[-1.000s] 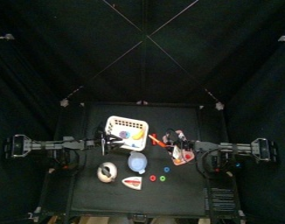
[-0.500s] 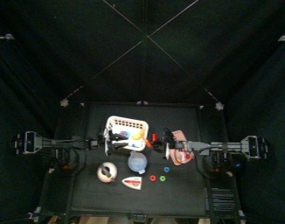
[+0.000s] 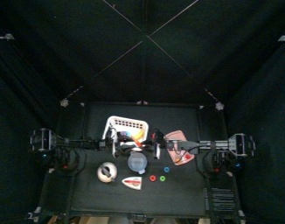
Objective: Hand over screwdriver
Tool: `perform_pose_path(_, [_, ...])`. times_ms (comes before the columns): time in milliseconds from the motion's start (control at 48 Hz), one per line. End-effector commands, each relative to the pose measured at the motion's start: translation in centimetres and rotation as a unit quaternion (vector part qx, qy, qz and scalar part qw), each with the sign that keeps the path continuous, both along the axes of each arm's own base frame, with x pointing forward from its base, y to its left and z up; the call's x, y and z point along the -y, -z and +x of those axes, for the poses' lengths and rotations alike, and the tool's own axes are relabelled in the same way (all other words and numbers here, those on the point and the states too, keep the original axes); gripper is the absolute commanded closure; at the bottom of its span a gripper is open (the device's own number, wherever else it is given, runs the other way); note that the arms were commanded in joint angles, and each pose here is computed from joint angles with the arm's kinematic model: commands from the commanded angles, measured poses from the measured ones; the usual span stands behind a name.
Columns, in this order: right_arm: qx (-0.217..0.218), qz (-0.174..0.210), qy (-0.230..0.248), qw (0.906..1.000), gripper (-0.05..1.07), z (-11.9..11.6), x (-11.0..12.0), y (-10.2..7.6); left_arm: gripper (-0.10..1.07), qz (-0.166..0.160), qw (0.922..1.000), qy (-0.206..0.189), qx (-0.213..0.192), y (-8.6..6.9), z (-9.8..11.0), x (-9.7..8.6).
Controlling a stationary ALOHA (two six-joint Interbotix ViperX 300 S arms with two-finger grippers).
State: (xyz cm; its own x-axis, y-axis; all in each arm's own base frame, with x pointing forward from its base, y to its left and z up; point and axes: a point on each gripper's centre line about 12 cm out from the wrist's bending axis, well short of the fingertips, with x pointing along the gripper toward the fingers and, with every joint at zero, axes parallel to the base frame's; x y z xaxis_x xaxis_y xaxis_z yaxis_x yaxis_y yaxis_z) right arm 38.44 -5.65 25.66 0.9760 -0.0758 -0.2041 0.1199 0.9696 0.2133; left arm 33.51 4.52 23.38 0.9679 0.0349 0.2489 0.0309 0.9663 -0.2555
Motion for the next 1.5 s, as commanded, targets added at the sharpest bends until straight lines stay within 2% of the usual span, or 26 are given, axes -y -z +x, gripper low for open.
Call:
perform_pose_path(0, [0.024, -0.003, -0.002, 0.9997, 0.46, 0.7, 0.0, -1.6, 0.18, 0.001, 0.9998, -0.001, 0.02, -0.9, 0.5, -0.1])
perform_pose_path(271, [0.028, -0.003, -0.003, 0.9996, 0.46, 1.5, 0.1, -1.5, 0.22, -0.014, 0.9996, -0.017, 0.02, -0.7, 0.4, -0.5])
perform_pose_path(625, [0.036, -0.002, -0.005, 0.9993, 0.46, 1.7, 0.1, -1.9, 0.5, -0.024, 0.9992, -0.025, 0.021, -0.7, 0.3, -0.7])
perform_pose_path(896, [0.038, 0.002, -0.003, 0.9993, 0.42, 1.7, 0.1, -2.0, 0.5, -0.033, 0.9987, -0.031, 0.023, -0.8, 0.2, -0.7])
perform_pose_path(1229, [0.04, 0.011, 0.0, 0.9991, 0.18, 1.7, 0.0, -2.0, 0.5, -0.035, 0.9986, -0.033, 0.022, -0.7, 0.2, -0.7])
perform_pose_path(1333, [0.042, 0.011, 0.0, 0.9991, 0.14, 1.6, -0.1, -2.2, 0.5, -0.037, 0.9984, -0.036, 0.021, -0.6, 0.1, -0.8])
perform_pose_path(1479, [0.042, 0.009, -0.002, 0.9991, 0.14, 1.5, -0.2, -2.2, 0.5, -0.039, 0.9982, -0.04, 0.022, -0.6, 0.0, -0.9])
